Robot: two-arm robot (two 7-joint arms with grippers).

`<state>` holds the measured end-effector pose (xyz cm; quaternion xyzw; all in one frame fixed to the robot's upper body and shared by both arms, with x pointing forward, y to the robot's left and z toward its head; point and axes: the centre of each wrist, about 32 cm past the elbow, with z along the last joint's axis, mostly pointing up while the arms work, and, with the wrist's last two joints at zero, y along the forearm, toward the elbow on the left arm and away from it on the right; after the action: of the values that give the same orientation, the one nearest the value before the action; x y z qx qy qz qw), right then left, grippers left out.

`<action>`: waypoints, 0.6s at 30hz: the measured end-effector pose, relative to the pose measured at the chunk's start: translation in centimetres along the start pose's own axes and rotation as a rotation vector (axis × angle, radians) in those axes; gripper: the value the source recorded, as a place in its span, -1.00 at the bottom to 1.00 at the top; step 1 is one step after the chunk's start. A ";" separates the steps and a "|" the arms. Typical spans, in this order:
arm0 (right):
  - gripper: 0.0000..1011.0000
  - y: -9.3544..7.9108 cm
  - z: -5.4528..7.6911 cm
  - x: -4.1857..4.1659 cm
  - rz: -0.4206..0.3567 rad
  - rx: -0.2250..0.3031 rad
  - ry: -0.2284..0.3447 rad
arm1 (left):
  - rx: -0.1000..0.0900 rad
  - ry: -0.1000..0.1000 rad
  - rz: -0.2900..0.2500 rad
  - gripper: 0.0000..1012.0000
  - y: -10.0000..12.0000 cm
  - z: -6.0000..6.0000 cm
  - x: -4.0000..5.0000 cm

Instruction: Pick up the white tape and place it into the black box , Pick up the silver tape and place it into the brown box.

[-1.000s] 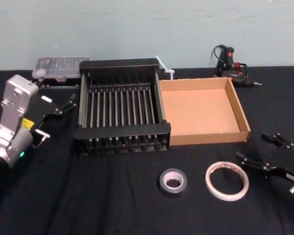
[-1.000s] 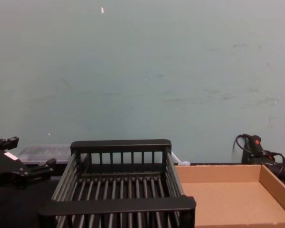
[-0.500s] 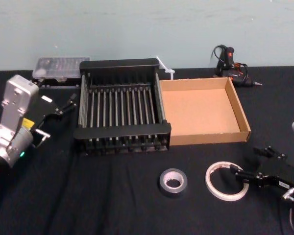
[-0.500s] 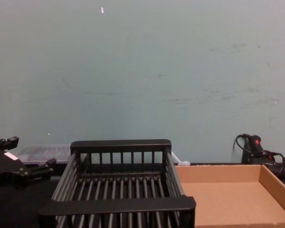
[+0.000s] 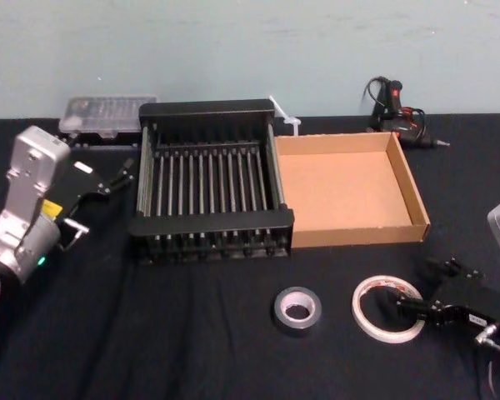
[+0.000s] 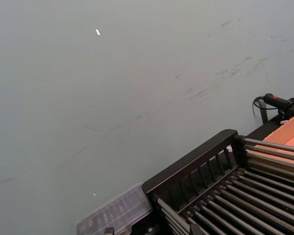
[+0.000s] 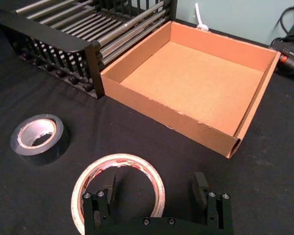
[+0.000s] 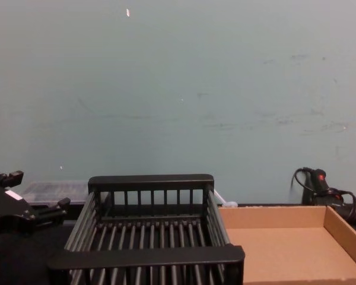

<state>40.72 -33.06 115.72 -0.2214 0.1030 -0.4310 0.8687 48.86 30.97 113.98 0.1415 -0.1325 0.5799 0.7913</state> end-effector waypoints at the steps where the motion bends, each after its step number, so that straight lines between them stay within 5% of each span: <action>1: 0.98 0.1 0.0 0.02 0.001 -0.004 0.001 | 0.000 0.000 0.000 0.98 0.0 0.0 0.00; 18: 0.98 1.0 -0.3 0.26 0.020 -0.035 0.015 | 0.000 0.000 0.000 0.98 0.0 0.0 0.00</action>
<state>41.44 -32.86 114.96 -0.2322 0.1193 -0.4220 0.8682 48.86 30.97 113.98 0.1415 -0.1325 0.5799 0.7913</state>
